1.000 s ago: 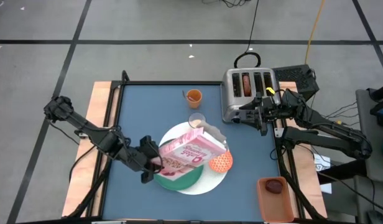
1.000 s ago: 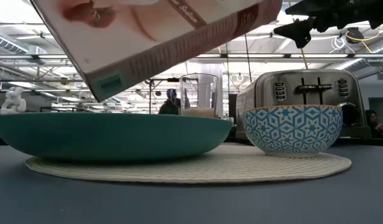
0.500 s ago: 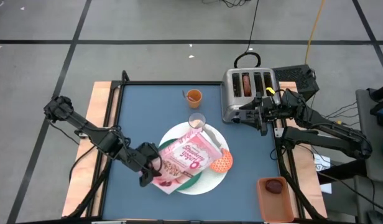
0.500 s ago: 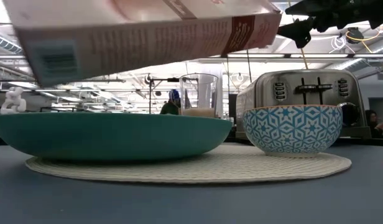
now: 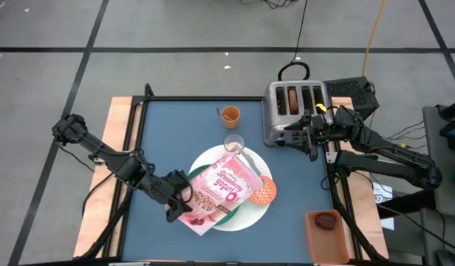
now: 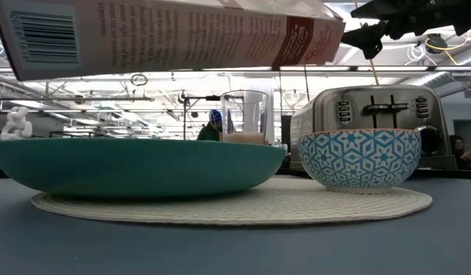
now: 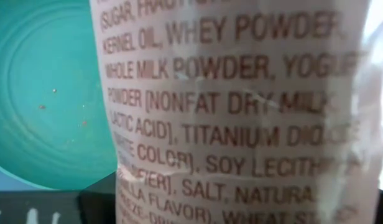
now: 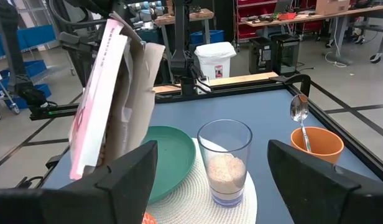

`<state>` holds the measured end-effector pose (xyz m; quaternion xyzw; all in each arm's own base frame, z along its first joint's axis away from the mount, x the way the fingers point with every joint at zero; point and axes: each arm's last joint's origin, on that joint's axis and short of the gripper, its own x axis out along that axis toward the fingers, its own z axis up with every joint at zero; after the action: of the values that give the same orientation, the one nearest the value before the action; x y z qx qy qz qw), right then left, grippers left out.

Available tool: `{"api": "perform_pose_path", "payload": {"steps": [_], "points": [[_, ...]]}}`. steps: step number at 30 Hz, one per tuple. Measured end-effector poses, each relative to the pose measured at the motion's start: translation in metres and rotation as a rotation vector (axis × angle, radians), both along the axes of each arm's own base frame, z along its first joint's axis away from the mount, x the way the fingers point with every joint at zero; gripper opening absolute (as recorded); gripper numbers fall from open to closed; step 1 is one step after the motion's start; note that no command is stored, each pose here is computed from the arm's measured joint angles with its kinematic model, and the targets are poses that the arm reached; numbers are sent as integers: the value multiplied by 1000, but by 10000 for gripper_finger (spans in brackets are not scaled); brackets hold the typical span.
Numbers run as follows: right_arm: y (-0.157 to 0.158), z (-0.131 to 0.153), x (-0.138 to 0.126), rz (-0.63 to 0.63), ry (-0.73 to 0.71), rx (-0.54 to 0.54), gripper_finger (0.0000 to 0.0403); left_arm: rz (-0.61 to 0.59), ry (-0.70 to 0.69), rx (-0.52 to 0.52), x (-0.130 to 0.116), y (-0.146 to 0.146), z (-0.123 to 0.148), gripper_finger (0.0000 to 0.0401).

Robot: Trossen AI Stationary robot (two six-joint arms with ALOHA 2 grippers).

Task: Arrange a breakfast setting
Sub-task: Pour the cereal from the cereal box into the orange bowl

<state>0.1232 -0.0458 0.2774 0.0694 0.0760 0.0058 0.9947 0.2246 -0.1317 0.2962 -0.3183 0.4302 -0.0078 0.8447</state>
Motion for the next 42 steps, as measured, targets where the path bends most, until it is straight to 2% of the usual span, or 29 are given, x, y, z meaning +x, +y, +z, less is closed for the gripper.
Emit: {"api": "perform_pose_path", "payload": {"steps": [12,16,28,30,36,42], "points": [[0,0,0,0,0,0,297,-2,-17,-7,1,-1,1,228],[0,0,0,0,1,11,297,-6,-35,29,2,0,1,228],[-5,-2,17,-19,4,264,297,-40,-133,204,4,3,3,228],[-4,-2,21,21,1,293,297,-42,-140,224,4,3,3,228],[6,-3,28,282,7,246,297,-54,-152,262,5,4,3,228],[11,-6,33,321,27,223,297,-45,-165,299,5,4,3,228]]}}
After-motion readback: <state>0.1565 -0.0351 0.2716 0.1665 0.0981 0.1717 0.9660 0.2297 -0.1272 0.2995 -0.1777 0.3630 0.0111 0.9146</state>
